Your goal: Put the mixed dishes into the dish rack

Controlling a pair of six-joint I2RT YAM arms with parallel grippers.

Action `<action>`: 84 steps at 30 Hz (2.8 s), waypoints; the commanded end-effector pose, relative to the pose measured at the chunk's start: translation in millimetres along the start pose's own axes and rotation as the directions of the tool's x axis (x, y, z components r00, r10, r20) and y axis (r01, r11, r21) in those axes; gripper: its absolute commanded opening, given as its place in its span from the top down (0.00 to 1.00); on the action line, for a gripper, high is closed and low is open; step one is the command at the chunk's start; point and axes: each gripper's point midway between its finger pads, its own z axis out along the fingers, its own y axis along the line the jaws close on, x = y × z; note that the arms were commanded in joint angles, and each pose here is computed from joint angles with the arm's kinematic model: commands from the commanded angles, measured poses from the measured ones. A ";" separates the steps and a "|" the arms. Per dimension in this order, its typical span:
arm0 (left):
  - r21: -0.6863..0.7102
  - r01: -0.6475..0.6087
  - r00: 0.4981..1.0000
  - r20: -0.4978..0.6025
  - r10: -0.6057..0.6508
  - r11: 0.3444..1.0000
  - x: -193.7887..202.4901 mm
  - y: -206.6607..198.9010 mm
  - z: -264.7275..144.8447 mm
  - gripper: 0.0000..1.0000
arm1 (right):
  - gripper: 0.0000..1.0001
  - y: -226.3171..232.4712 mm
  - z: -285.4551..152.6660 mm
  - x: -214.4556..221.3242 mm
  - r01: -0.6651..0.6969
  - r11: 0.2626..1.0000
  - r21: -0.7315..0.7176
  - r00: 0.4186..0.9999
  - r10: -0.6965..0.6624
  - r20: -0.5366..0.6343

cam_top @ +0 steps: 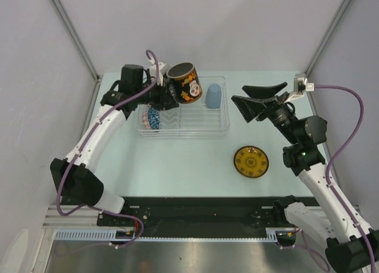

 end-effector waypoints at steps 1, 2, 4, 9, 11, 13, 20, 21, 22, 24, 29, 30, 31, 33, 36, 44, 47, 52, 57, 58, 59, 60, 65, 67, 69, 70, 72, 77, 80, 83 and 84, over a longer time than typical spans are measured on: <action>0.018 -0.322 0.928 0.207 0.311 0.947 -21.6 -20.2 2.1 1.00 | 0.00 -31.1 -15.6 15.7 0.128 0.981 0.147 0.990 -0.116 -0.086; -0.004 -0.402 0.886 0.253 0.390 0.916 -27.7 -24.3 4.6 1.00 | 0.00 -36.2 -19.4 20.4 0.135 0.976 0.171 0.987 -0.118 -0.108; 0.008 -0.448 0.862 0.268 0.430 0.894 -16.8 -32.1 13.6 1.00 | 0.00 -35.9 -25.0 18.0 0.161 0.970 0.183 0.984 -0.142 -0.110; 0.008 -0.492 0.834 0.291 0.468 0.871 -23.0 -29.9 46.9 1.00 | 0.00 -47.0 -37.1 29.4 0.169 0.959 0.226 0.981 -0.142 -0.130; -0.009 -0.492 0.826 0.313 0.470 0.871 -29.8 -22.9 63.3 1.00 | 0.00 -49.8 -41.3 30.8 0.162 0.956 0.243 0.983 -0.135 -0.123; -0.018 -0.480 0.835 0.299 0.463 0.877 -36.7 -12.7 82.5 1.00 | 0.00 -55.6 -46.6 36.3 0.155 0.952 0.262 0.984 -0.125 -0.128; -0.033 -0.511 0.827 0.253 0.502 0.859 -30.9 10.6 128.2 1.00 | 0.00 -72.0 -60.7 32.7 0.135 0.938 0.319 0.989 -0.107 -0.105; -0.036 -0.509 0.829 0.247 0.501 0.860 -29.6 14.0 131.5 1.00 | 0.00 -75.9 -63.3 29.9 0.135 0.934 0.332 0.989 -0.108 -0.099; -0.037 -0.519 0.824 0.243 0.512 0.854 -28.6 15.6 133.8 1.00 | 0.00 -77.1 -64.5 28.1 0.130 0.933 0.336 0.990 -0.104 -0.094; -0.032 -0.516 0.830 0.229 0.509 0.856 -20.4 20.4 140.0 1.00 | 0.00 -83.4 -67.9 24.4 0.131 0.926 0.354 0.990 -0.107 -0.088; -0.007 -0.541 0.824 0.198 0.531 0.841 -2.1 20.0 147.4 1.00 | 0.00 -89.3 -70.1 27.8 0.123 0.923 0.365 0.991 -0.095 -0.093; 0.000 -0.548 0.822 0.187 0.538 0.837 4.4 20.2 149.7 1.00 | 0.00 -89.6 -70.1 28.0 0.120 0.923 0.366 0.992 -0.092 -0.092; 0.003 -0.551 0.821 0.184 0.541 0.835 7.1 19.8 151.0 1.00 | 0.00 -90.5 -70.5 28.2 0.117 0.922 0.369 0.992 -0.090 -0.089; 0.013 -0.557 0.820 0.167 0.548 0.830 17.0 20.5 154.6 1.00 | 0.00 -91.9 -71.2 29.2 0.112 0.921 0.373 0.992 -0.085 -0.088; 0.024 -0.564 0.819 0.138 0.556 0.825 28.5 25.8 161.3 1.00 | 0.00 -92.6 -73.0 26.7 0.102 0.919 0.381 0.994 -0.078 -0.077; 0.057 -0.536 0.844 0.058 0.533 0.842 60.1 36.5 177.1 1.00 | 0.00 -95.5 -78.1 20.8 0.097 0.909 0.406 0.995 -0.079 -0.062; 0.066 -0.520 0.854 0.043 0.519 0.851 65.8 36.6 181.7 1.00 | 0.00 -98.0 -79.4 21.3 0.094 0.905 0.415 0.995 -0.075 -0.061; 0.087 -0.518 0.855 0.029 0.518 0.851 78.6 32.8 192.5 1.00 | 0.00 -102.1 -81.3 21.6 0.085 0.899 0.429 0.996 -0.068 -0.055; 0.093 -0.516 0.856 0.017 0.517 0.852 86.3 33.5 201.8 1.00 | 0.00 -105.7 -83.4 22.9 0.079 0.895 0.440 0.997 -0.062 -0.053; 0.097 -0.511 0.859 0.007 0.513 0.854 90.1 34.7 204.8 1.00 | 0.00 -107.1 -84.3 23.6 0.077 0.893 0.444 0.997 -0.060 -0.053; 0.099 -0.510 0.859 0.002 0.512 0.855 92.0 35.6 205.7 1.00 | 0.00 -107.5 -84.5 23.6 0.073 0.893 0.445 0.997 -0.057 -0.051; 0.100 -0.508 0.859 -0.003 0.511 0.855 94.1 35.9 206.6 1.00 | 0.00 -108.8 -85.3 24.8 0.072 0.891 0.448 0.997 -0.054 -0.052; 0.123 -0.516 0.853 -0.020 0.522 0.848 105.3 33.7 206.0 1.00 | 0.00 -110.9 -86.3 25.4 0.068 0.888 0.455 0.997 -0.051 -0.051; 0.132 -0.527 0.845 -0.025 0.534 0.840 108.0 33.2 204.0 1.00 | 0.00 -111.1 -85.6 24.8 0.065 0.889 0.454 0.998 -0.049 -0.047; 0.137 -0.535 0.839 -0.032 0.543 0.834 108.7 33.5 203.8 1.00 | 0.00 -112.3 -85.0 26.6 0.059 0.889 0.454 0.998 -0.041 -0.049; 0.138 -0.539 0.836 -0.033 0.548 0.831 108.7 34.0 204.3 1.00 | 0.00 -112.0 -84.9 26.7 0.056 0.890 0.453 0.998 -0.038 -0.049; 0.140 -0.541 0.833 -0.041 0.551 0.829 107.9 34.8 205.5 0.99 | 0.00 -112.1 -85.0 26.5 0.051 0.889 0.455 0.998 -0.034 -0.046; 0.128 -0.525 0.840 -0.082 0.537 0.841 107.5 41.4 209.7 0.85 | 0.00 -112.0 -85.1 26.8 0.045 0.889 0.456 0.999 -0.028 -0.044; 0.107 -0.517 0.848 -0.073 0.525 0.849 100.0 44.9 207.9 0.77 | 0.00 -112.1 -84.9 27.4 0.046 0.890 0.454 0.999 -0.027 -0.047; 0.100 -0.502 0.858 -0.066 0.509 0.859 93.9 46.6 202.9 0.75 | 0.00 -113.4 -84.9 27.8 0.043 0.888 0.458 0.999 -0.025 -0.046; 0.105 -0.506 0.855 -0.070 0.514 0.856 97.7 46.8 201.8 0.75 | 0.00 -113.0 -84.6 27.2 0.044 0.888 0.457 0.999 -0.026 -0.045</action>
